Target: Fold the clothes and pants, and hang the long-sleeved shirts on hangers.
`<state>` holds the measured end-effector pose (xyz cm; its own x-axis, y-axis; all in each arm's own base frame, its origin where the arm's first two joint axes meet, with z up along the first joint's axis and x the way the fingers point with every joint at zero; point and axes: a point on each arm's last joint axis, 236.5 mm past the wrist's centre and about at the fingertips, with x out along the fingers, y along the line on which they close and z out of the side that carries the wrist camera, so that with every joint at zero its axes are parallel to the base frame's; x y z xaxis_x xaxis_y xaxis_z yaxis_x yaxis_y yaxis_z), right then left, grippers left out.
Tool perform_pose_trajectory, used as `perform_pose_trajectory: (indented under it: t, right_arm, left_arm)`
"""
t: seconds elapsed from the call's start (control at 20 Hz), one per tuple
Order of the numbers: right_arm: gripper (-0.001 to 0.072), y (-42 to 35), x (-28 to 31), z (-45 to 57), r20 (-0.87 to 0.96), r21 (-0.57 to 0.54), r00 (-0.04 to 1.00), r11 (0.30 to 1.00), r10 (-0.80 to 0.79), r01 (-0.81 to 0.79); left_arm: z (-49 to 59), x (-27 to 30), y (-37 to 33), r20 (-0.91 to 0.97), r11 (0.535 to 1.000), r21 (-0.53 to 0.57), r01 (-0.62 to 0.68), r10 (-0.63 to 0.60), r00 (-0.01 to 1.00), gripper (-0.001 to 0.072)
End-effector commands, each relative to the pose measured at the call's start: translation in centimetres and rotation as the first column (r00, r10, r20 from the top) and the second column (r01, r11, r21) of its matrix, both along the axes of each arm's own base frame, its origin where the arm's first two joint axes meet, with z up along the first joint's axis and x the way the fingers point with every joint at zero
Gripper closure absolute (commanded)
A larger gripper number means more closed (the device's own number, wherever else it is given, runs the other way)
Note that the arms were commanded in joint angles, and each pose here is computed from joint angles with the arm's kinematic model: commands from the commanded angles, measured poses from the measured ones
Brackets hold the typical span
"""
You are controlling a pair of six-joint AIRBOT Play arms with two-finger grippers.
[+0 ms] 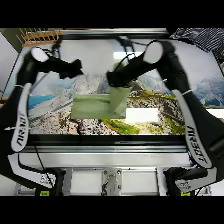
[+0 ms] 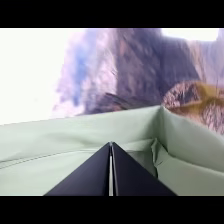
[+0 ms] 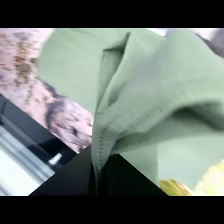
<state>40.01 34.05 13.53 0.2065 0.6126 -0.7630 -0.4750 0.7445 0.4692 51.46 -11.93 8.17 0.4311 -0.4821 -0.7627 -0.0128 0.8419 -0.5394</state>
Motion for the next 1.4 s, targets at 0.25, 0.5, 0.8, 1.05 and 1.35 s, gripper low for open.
perform_pose_trajectory:
  t: [0.25,0.5,0.8,1.05,1.35]
  right_arm:
    - [0.0043,20.9,-2.5,-9.0,0.106,0.327,0.982,0.927,0.158,-0.184]
    - [0.006,15.9,0.0,-6.2,0.124,0.298,0.976,0.931,0.179,-0.209]
    - [0.0197,-4.9,2.2,-14.4,-0.091,-0.102,0.994,0.993,-0.063,0.053]
    - [0.0194,-12.9,-2.1,-21.9,-0.384,-0.111,0.875,0.955,-0.296,0.275]
    - [0.0195,-7.0,-0.7,-24.1,-0.47,0.115,0.833,0.915,-0.292,0.386]
  left_arm:
    - [8.0,-3.8,13.8,0.089,0.98,0.036,-0.194,0.191,0.978,0.0701]
    - [9.4,-4.9,16.0,0.133,0.969,0.1,-0.225,0.212,0.968,0.0701]
    - [4.4,-8.1,13.5,0.084,0.96,0.208,-0.189,0.175,0.981,0.0701]
    - [-3.8,-13.4,6.8,-0.012,0.977,0.202,-0.072,0.076,0.997,0.0701]
    - [-7.0,-16.2,2.4,-0.054,0.978,0.205,0.039,-0.028,0.998,0.0701]
